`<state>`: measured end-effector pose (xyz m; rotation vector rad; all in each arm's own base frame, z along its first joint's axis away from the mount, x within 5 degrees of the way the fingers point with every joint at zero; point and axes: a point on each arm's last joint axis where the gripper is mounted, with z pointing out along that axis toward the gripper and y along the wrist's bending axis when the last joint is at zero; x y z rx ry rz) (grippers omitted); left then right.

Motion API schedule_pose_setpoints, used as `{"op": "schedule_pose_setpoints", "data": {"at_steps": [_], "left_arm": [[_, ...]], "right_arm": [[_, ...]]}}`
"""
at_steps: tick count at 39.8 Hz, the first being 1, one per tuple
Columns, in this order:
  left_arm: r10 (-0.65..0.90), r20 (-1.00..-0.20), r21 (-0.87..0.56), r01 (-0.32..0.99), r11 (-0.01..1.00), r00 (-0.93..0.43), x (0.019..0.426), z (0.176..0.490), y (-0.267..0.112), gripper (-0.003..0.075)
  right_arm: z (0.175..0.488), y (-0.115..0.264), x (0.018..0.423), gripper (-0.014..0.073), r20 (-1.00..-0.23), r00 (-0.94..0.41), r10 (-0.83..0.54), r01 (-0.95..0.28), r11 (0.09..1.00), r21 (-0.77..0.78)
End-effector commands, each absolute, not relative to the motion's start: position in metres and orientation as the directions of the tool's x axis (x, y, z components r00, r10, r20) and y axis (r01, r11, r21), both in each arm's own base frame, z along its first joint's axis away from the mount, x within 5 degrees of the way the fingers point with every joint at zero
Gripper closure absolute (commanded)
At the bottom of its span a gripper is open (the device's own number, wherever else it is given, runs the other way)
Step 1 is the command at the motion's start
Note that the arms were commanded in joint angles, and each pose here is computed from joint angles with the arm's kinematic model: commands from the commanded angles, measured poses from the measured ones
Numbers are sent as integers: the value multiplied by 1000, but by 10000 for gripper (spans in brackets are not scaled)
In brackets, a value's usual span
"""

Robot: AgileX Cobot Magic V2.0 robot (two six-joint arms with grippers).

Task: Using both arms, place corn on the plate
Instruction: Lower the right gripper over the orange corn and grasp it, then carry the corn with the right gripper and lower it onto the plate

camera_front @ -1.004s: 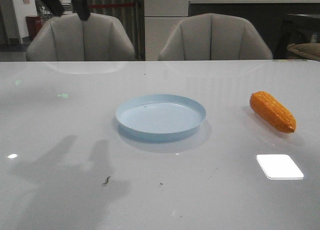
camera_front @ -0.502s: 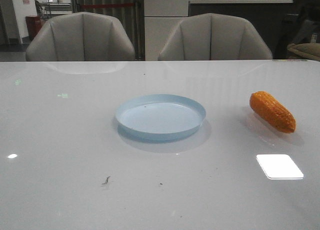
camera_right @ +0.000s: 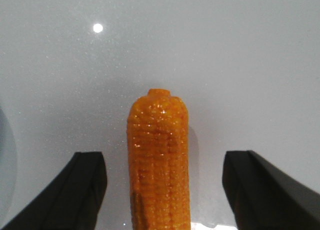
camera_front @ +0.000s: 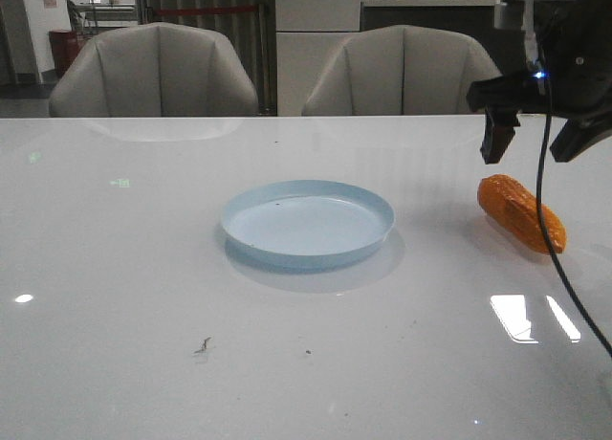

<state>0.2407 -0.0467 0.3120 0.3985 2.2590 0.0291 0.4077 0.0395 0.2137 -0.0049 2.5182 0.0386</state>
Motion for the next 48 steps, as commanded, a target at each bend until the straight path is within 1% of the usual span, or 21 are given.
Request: {"op": "schedule_pose_setpoints", "data": {"at_steps": [1,7,12,14,17,19,20,22,25,30,36,43,48], "left_arm": [[276,-806,157,260,953,-524,240,332,-47,270],[276,-806,157,260,953,-524,240,332,-47,270],[276,-806,157,260,953,-524,240,332,-47,270],[275,-807,157,260,953,-522,241,332,-47,270],[274,-812,157,259,953,-515,241,333,-47,270],[273,-819,158,259,953,-505,242,334,-47,270],[272,-821,158,258,953,-502,242,334,-47,270],[271,-827,158,258,953,-493,242,335,-47,270],[269,-832,159,257,953,-486,243,336,-48,270],[269,-834,159,257,953,-483,243,336,-48,270],[269,-835,159,257,953,-481,243,336,-48,270],[267,-843,160,256,954,-468,244,337,-48,270],[264,-852,160,255,954,-452,245,338,-48,270]], "right_arm": [[234,41,414,4,-654,-756,-5,-25,999,22],[216,41,419,4,-620,-785,-8,-24,1000,18],[213,41,420,8,-618,-786,-8,-25,1000,18],[213,41,420,33,-625,-781,-9,-26,999,19],[213,41,421,118,-632,-775,-8,-27,999,20],[211,41,422,205,-632,-775,-10,-28,999,18],[210,41,422,225,-631,-776,-11,-28,999,18],[207,41,423,295,-626,-780,-14,-29,999,15],[201,41,424,334,-613,-790,-16,-30,999,12],[197,42,426,336,-608,-794,-18,-31,999,11],[215,44,434,336,-643,-765,-44,-51,999,-7],[252,59,446,336,-691,-706,-152,-142,987,-72],[278,79,451,336,-731,-651,-202,-196,976,-95]]}}
